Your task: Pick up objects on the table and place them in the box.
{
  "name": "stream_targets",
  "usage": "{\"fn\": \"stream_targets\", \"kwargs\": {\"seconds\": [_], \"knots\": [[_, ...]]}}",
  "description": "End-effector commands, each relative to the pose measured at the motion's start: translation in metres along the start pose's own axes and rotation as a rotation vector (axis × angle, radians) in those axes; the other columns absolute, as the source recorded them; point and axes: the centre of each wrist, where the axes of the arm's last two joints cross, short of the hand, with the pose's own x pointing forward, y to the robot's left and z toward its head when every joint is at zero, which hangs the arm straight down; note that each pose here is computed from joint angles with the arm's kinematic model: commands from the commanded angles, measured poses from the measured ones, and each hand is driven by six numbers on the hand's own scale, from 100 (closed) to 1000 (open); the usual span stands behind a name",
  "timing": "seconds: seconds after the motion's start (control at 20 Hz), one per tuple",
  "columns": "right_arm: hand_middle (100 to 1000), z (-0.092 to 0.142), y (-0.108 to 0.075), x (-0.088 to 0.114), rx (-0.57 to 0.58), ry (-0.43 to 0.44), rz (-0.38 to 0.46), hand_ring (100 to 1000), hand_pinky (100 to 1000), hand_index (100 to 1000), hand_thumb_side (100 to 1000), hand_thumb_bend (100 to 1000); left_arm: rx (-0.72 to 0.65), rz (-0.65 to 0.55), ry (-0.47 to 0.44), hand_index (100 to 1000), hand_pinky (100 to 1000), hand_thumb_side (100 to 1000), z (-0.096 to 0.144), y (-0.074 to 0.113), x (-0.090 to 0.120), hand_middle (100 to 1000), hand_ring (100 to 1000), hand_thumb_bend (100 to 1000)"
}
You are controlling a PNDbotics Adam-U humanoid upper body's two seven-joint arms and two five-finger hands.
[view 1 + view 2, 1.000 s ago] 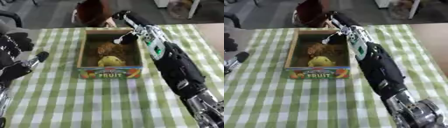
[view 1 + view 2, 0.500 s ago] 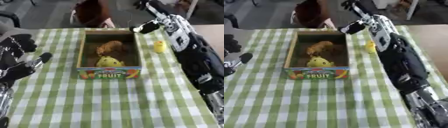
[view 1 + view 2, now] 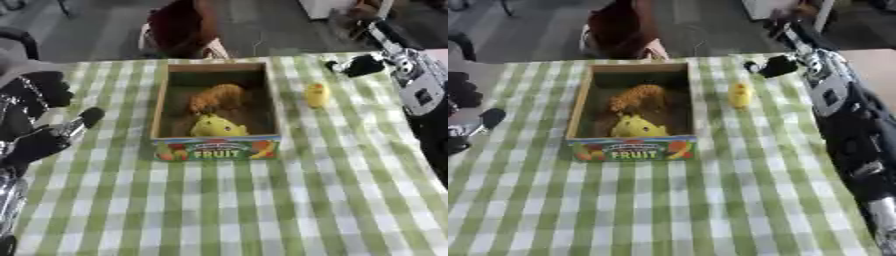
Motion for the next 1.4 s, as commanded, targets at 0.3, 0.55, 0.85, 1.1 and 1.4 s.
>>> {"fn": "stream_targets", "kwargs": {"seconds": [0.3,0.55,0.85,1.1,1.4], "knots": [[728,0.001,0.014,-0.016,0.048,0.081,-0.021,776,770,873,251,502,0.009,-0.025,-0.02,710,701,161,-0.002,0.008,0.006,578,634,757],[729,0.001,0.031,-0.011,0.095,0.075,-0.025,776,770,874,257,505,0.006,-0.021,-0.022,710,701,162,-0.002,0.007,0.006,578,634,757],[729,0.0,0.043,-0.005,0.128,0.066,-0.016,776,771,872,260,506,0.005,-0.018,-0.024,710,702,161,-0.003,0.006,0.007,578,634,757],[722,0.0,0.052,-0.002,0.148,0.066,-0.016,772,769,833,249,497,0.001,-0.015,-0.027,710,702,162,-0.003,0.005,0.007,578,634,756],[658,0.0,0.058,0.002,0.103,0.077,-0.014,727,734,661,100,396,-0.001,-0.007,-0.031,710,702,162,-0.004,0.004,0.008,578,634,753]]}}
